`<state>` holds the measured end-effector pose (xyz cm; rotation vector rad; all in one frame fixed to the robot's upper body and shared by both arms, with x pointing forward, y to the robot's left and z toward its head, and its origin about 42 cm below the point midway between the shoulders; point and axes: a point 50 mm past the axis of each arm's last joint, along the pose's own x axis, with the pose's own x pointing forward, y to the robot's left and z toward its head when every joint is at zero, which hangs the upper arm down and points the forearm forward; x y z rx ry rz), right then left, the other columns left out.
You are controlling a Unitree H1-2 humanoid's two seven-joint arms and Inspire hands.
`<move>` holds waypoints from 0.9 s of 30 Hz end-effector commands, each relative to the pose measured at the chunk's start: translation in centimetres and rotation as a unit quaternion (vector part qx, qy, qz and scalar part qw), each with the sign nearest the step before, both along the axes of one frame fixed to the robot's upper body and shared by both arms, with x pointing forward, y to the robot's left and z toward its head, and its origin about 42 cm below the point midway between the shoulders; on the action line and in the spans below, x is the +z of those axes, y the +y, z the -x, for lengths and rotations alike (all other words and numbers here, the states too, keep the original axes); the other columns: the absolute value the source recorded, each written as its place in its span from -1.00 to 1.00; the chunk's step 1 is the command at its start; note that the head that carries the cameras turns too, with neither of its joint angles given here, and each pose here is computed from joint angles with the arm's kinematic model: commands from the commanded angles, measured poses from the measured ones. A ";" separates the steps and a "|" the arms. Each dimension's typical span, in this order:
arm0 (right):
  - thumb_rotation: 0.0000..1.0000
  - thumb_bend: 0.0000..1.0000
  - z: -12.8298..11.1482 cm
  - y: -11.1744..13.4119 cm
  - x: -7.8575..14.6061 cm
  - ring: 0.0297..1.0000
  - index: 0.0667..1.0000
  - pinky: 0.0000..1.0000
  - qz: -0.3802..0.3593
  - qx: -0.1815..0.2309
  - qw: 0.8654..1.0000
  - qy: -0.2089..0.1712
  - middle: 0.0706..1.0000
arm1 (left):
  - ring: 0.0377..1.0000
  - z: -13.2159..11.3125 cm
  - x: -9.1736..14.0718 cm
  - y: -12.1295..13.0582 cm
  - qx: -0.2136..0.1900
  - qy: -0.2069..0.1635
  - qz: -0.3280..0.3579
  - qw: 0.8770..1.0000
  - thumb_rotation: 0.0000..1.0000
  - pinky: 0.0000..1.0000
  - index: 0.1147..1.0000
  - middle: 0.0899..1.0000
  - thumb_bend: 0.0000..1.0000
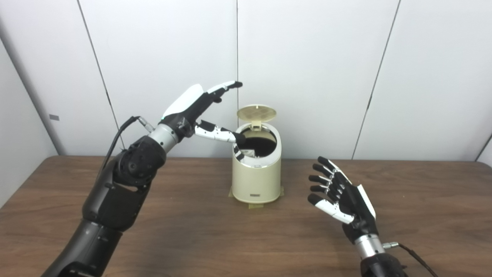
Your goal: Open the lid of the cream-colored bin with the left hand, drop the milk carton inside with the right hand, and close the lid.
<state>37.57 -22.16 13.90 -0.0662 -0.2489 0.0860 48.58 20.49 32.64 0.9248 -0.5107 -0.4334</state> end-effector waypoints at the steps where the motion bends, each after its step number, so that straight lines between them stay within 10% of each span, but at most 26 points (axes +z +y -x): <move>1: -0.13 0.55 -1.2 0.5 2.6 0.48 0.68 0.32 -0.002 -0.002 0.999 -0.050 0.64 | 0.99 -0.5 3.5 -0.3 -0.010 -0.048 -0.013 0.999 -0.15 0.89 0.78 0.87 0.98; 27: -0.20 0.43 -0.7 1.5 2.9 0.44 0.67 0.30 0.016 -0.010 0.998 -0.061 0.63 | 1.00 0.8 2.1 -3.4 -0.074 -0.027 -0.082 0.994 -0.13 1.00 0.74 0.80 1.00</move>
